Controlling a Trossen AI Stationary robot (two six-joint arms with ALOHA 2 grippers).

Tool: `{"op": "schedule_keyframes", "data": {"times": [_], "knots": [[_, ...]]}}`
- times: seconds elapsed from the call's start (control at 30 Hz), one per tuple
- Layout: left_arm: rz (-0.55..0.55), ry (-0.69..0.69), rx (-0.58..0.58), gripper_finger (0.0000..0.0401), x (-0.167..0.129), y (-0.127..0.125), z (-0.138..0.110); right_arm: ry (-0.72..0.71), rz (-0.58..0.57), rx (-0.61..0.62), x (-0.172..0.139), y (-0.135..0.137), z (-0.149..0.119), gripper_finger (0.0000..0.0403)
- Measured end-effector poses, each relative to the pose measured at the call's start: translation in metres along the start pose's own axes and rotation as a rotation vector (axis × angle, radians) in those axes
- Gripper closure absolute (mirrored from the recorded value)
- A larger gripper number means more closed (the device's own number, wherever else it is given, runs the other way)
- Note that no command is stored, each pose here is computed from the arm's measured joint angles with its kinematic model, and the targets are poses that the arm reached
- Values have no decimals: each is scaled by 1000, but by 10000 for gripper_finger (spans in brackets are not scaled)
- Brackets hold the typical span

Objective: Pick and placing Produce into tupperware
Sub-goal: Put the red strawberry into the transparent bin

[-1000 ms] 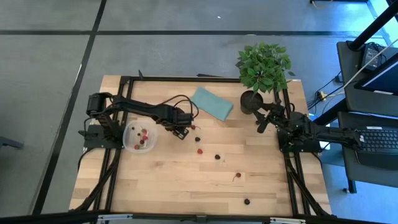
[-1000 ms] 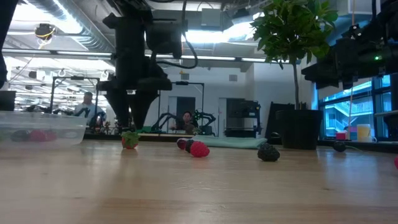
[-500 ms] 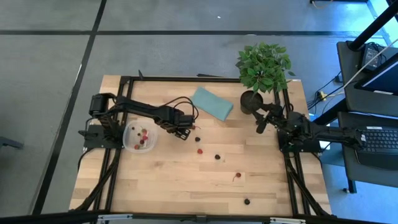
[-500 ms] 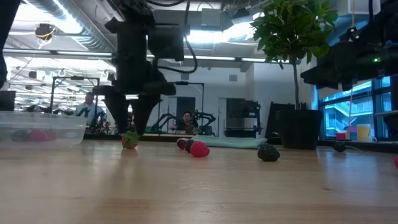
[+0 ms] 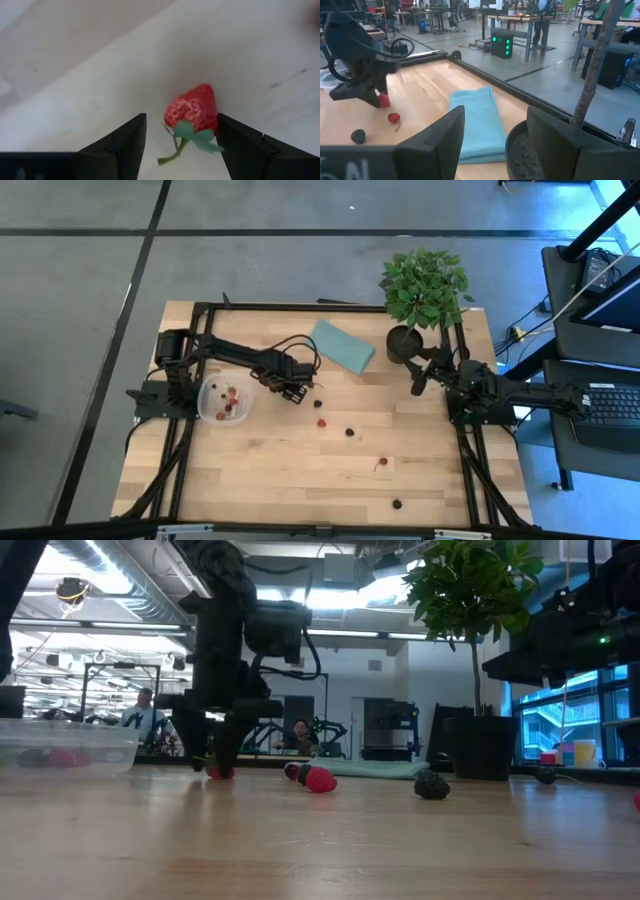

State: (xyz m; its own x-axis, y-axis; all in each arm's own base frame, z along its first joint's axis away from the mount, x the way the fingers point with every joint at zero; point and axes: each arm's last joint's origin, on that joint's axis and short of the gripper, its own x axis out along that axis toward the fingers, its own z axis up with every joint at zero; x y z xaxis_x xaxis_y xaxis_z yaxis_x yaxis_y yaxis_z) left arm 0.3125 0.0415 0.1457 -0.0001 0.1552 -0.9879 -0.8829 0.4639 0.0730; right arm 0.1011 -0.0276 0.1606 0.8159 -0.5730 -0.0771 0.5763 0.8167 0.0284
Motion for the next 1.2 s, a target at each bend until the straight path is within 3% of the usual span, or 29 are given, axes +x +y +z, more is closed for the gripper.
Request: {"op": "schedule_keyframes", "data": {"times": [0.3, 0.6, 1.0, 1.2], "knots": [[-17, -15, 162, 179, 1, 2, 7, 0, 0, 2, 0, 0, 0, 186], [-39, 11, 161, 181, 1, 1, 6, 0, 0, 2, 0, 0, 0, 186], [-38, -2, 162, 256, 1, 1, 7, 0, 0, 2, 0, 0, 0, 186], [-38, -2, 163, 254, 1, 1, 7, 0, 0, 2, 0, 0, 0, 186]]}}
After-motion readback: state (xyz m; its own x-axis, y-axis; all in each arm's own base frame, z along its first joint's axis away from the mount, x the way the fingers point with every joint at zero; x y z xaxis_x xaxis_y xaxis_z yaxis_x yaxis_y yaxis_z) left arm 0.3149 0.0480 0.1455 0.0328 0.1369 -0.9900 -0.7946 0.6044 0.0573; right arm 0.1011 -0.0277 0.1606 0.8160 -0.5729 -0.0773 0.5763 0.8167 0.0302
